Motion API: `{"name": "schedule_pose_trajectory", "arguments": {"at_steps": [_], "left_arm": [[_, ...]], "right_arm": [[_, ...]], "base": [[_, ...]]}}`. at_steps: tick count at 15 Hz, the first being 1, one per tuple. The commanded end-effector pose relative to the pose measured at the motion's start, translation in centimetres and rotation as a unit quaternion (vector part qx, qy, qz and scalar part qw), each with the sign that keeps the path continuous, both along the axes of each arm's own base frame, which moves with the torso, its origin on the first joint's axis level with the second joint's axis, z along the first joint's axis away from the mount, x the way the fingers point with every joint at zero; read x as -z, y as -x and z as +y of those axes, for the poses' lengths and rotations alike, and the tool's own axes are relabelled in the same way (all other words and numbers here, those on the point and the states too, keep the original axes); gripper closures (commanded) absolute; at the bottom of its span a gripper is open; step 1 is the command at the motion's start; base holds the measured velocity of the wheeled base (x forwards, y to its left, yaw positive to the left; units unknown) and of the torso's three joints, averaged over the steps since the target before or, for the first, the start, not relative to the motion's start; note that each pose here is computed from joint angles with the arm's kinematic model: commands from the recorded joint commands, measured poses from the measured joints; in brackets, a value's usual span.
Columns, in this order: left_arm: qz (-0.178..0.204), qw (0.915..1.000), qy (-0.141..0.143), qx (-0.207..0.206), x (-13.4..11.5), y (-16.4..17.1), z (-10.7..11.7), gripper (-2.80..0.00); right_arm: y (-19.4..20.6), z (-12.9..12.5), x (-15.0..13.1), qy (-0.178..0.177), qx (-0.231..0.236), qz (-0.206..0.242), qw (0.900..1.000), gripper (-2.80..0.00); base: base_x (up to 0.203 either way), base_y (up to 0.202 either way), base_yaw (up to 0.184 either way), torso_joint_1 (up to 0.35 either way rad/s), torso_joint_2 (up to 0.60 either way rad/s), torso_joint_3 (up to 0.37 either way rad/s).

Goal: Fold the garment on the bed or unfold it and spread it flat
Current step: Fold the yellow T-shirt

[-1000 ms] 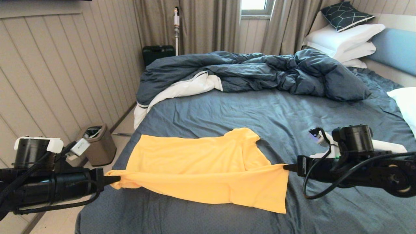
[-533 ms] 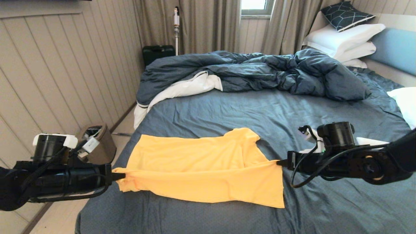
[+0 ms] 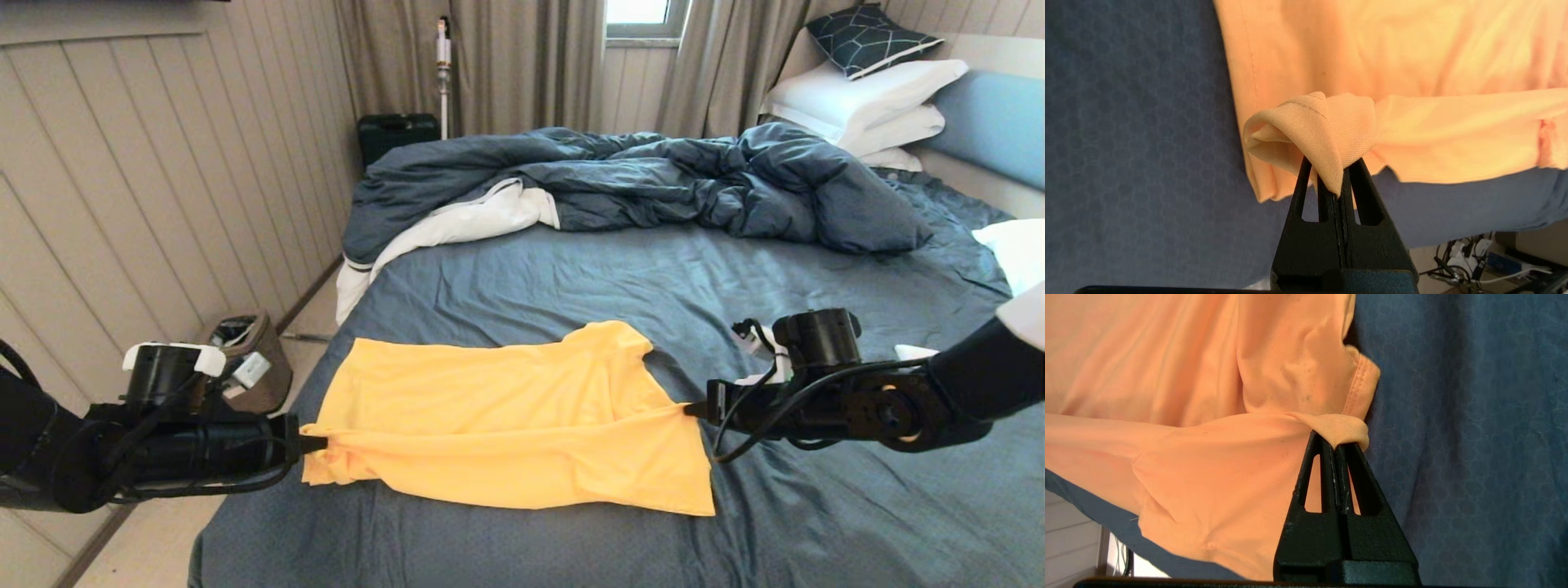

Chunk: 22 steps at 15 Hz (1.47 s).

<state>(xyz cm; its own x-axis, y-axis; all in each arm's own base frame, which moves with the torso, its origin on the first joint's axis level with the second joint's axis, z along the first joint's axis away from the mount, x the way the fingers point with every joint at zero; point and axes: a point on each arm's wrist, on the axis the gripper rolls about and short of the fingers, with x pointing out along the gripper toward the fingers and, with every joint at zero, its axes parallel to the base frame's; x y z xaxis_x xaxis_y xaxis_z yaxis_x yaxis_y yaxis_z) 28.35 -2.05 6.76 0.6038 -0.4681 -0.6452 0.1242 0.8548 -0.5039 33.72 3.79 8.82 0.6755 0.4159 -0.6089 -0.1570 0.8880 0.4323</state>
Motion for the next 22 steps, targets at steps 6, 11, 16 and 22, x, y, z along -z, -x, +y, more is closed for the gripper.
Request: {"name": "schedule_pose_trajectory", "arguments": {"at_steps": [6,11,16,22], "left_arm": [[0.009,1.0000,0.001,-0.001,1.0,-0.8,0.0,-2.80],[-0.026,0.9997,0.004,-0.002,-1.6,1.3,0.0,-2.80],[-0.042,0.9991,0.004,-0.005,-3.3,3.6,0.1,-2.80],[-0.026,0.9995,-0.011,-0.013,-2.7,6.5,0.3,0.00]], "right_arm": [[-0.6,-0.1,0.4,0.004,-0.002,-0.002,1.000,-2.80],[0.5,-0.4,-1.2,0.003,0.000,-0.019,1.000,-2.80],[3.5,-0.9,-3.5,0.002,0.004,-0.026,1.000,-2.80],[6.7,-1.8,-1.8,0.018,0.004,0.016,1.000,0.00]], "base": [[0.000,0.000,0.000,0.000,0.00,0.000],[0.000,0.000,0.000,0.000,0.00,0.000],[0.000,0.000,0.000,0.000,0.00,0.000],[0.000,0.000,0.000,0.000,0.00,0.000]]}}
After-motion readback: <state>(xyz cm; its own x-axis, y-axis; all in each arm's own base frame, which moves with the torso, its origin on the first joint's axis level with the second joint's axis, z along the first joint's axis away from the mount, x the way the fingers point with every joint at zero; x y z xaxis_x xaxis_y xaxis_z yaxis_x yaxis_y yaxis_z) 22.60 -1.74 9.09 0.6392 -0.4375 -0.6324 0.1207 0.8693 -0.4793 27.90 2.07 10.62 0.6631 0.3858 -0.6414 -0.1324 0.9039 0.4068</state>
